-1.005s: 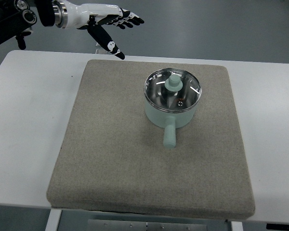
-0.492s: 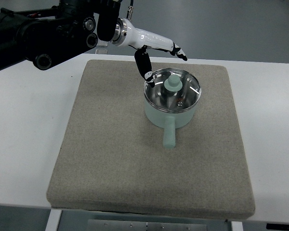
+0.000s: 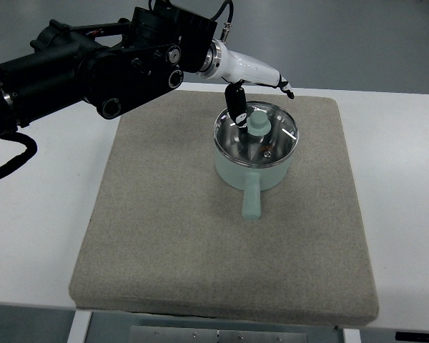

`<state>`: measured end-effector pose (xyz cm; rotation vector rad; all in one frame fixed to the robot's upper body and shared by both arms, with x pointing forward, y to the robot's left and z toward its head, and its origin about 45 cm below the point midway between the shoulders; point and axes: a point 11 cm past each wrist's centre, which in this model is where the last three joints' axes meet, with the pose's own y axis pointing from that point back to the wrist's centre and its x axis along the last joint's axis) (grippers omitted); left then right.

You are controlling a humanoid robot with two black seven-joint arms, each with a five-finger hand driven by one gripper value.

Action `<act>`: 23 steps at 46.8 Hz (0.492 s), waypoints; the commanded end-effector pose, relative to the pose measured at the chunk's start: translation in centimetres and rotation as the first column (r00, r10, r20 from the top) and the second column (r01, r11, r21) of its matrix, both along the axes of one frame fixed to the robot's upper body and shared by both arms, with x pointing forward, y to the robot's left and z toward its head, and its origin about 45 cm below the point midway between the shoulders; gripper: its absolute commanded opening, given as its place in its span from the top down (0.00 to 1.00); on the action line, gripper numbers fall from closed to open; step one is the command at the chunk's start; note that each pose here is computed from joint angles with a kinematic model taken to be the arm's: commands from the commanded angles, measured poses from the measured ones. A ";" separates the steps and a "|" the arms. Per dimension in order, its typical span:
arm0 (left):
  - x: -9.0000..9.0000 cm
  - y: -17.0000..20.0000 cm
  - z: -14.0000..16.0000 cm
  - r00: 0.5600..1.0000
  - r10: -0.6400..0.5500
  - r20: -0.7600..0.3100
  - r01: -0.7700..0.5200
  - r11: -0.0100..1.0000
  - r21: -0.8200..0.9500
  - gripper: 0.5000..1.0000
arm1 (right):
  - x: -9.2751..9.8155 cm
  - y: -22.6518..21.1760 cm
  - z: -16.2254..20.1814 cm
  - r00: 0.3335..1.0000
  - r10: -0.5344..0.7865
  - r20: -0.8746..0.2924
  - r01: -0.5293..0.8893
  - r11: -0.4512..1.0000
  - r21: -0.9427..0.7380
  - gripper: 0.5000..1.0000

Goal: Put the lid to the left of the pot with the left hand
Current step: 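Lower the left hand onto the lid and grasp its mint-green knob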

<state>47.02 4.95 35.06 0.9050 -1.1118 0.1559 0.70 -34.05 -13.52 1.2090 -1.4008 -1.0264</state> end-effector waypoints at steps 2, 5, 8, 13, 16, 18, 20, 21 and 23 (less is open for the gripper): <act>0.1 0.0 0.0 1.000 -0.009 0.021 0.008 1.000 0.025 0.25 | 0.0 0.0 0.0 1.000 0.000 0.000 0.000 1.000 0.000 0.15; 0.1 0.1 0.0 1.000 -0.010 0.027 0.009 0.999 0.034 0.32 | 0.0 0.0 0.0 1.000 0.000 0.000 0.000 1.000 0.000 0.15; 0.1 0.1 0.0 1.000 -0.010 0.028 0.009 0.999 0.035 0.35 | 0.0 0.0 0.0 1.000 0.000 0.000 0.000 1.000 0.000 0.15; 0.0 0.0 0.0 1.000 -0.014 0.028 0.013 0.999 0.034 0.38 | 0.0 0.0 0.0 1.000 0.000 0.000 0.000 1.000 0.000 0.15; -0.2 -0.2 -0.1 1.000 -0.022 0.022 0.022 0.999 0.035 0.42 | 0.0 0.0 0.0 1.000 0.000 0.000 0.000 1.000 0.000 0.15; -0.2 -0.2 -0.1 0.999 -0.024 0.022 0.023 0.999 0.037 0.43 | 0.0 0.0 0.0 1.000 0.000 0.000 0.000 1.000 0.000 0.15; -0.2 -0.2 -0.1 0.999 -0.024 0.022 0.023 0.999 0.037 0.43 | 0.0 0.0 0.0 1.000 0.000 0.000 0.000 1.000 0.000 0.15; -0.2 -0.2 -0.1 0.999 -0.024 0.023 0.024 0.999 0.039 0.43 | 0.0 0.0 0.0 1.000 0.000 0.000 0.000 1.000 0.000 0.15; -0.2 -0.2 -0.2 0.999 -0.025 0.022 0.024 0.999 0.042 0.45 | 0.0 0.0 0.0 1.000 0.000 0.000 0.000 1.000 0.000 0.15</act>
